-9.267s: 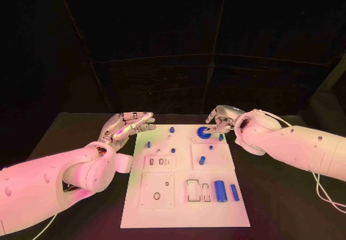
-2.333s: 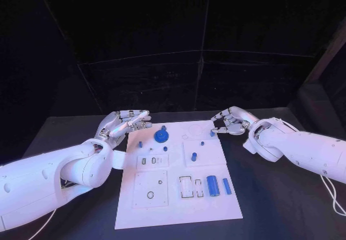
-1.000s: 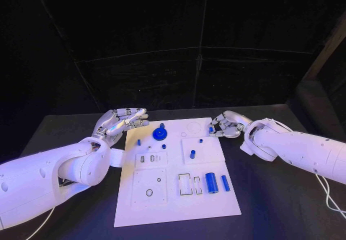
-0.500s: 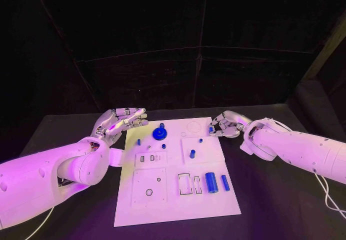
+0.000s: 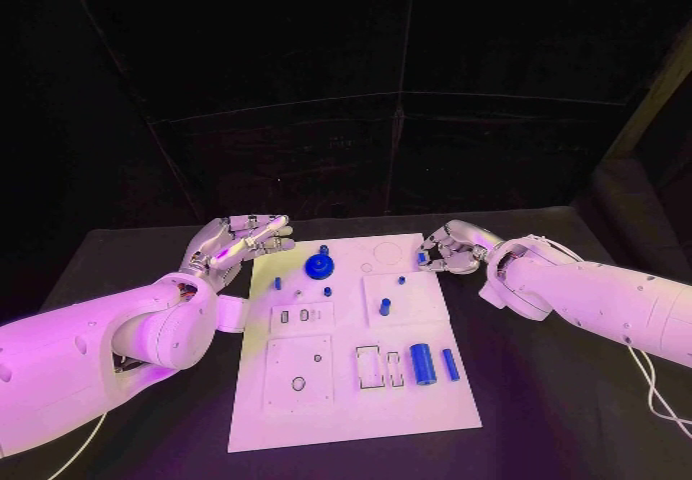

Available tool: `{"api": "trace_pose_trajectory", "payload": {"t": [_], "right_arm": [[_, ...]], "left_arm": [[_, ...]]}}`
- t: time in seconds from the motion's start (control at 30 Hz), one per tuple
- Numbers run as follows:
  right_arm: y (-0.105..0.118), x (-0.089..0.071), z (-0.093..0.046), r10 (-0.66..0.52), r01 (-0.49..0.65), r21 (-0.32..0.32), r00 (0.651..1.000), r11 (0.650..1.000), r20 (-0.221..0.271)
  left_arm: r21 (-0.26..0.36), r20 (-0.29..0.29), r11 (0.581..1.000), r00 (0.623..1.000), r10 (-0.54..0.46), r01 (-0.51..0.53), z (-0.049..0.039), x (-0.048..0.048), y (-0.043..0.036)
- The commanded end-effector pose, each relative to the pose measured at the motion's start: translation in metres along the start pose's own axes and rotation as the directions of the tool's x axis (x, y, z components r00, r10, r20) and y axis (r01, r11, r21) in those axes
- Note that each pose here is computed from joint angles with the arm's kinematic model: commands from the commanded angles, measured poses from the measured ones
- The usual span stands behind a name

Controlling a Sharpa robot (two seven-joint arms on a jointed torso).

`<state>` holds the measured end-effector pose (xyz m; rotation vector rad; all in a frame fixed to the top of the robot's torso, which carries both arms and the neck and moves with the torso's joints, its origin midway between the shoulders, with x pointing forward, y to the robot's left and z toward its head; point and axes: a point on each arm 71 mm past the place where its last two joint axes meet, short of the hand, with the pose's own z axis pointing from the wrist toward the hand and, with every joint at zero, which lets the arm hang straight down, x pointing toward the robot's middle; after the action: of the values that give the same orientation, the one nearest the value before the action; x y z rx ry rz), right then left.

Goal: Assemble the parts on the task board

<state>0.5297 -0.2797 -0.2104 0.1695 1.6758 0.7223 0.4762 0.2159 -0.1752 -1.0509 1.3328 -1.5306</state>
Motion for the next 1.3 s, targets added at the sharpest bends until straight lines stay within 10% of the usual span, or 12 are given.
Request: {"api": "trace_pose_trajectory", "payload": {"t": [0.03,0.73,1.3], "right_arm": [[0.003,-0.002,0.001,-0.007,0.007,-0.016,0.999,1.000,0.034],[0.060,0.007,-0.011,0.037,-0.032,-0.049,0.993,0.998,0.108],[0.173,0.068,0.015,0.023,-0.027,-0.201,0.999,0.979,-0.022]], "left_arm": [[0.009,-0.012,1.000,1.000,-0.001,0.001,0.0002,0.0013,-0.0015],[0.009,-0.007,1.000,1.000,0.000,0.000,-0.0019,-0.0007,-0.0036],[0.016,0.014,1.000,1.000,0.003,-0.003,0.0067,-0.0056,-0.0091]]}}
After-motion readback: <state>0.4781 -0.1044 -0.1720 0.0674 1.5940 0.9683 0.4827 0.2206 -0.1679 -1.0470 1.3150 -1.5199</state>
